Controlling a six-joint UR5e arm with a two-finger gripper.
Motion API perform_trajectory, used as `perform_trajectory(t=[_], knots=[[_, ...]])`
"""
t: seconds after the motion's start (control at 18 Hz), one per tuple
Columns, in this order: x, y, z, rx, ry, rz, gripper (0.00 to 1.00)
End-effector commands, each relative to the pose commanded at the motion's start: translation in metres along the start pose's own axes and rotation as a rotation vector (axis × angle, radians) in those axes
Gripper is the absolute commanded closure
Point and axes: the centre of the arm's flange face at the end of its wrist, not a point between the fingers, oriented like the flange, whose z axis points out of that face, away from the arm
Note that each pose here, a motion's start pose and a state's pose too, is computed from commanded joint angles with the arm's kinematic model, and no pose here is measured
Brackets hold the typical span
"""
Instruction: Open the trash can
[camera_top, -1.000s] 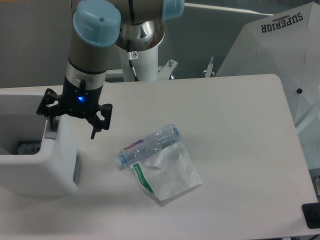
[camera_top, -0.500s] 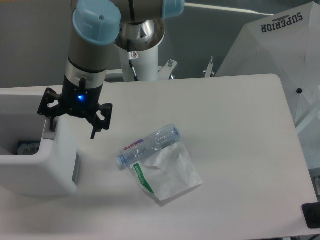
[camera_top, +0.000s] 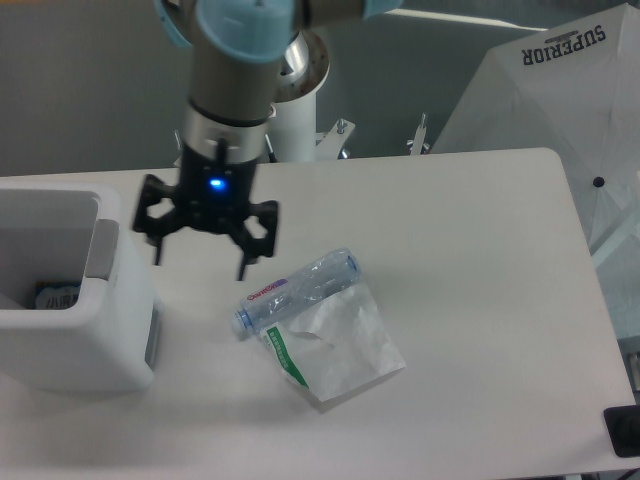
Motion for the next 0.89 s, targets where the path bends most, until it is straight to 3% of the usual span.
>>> perform_trajectory(t=[0.28, 0.67, 0.89], knots=[[-0.097, 0.03, 0.008, -0.039, -0.044, 0.085, 0.0], [-0.184, 0.065, 0.018, -0.101, -0.068, 0.273, 0.0], [-0.213, 0.077, 0.033, -0.161, -0.073, 0.366, 0.0]])
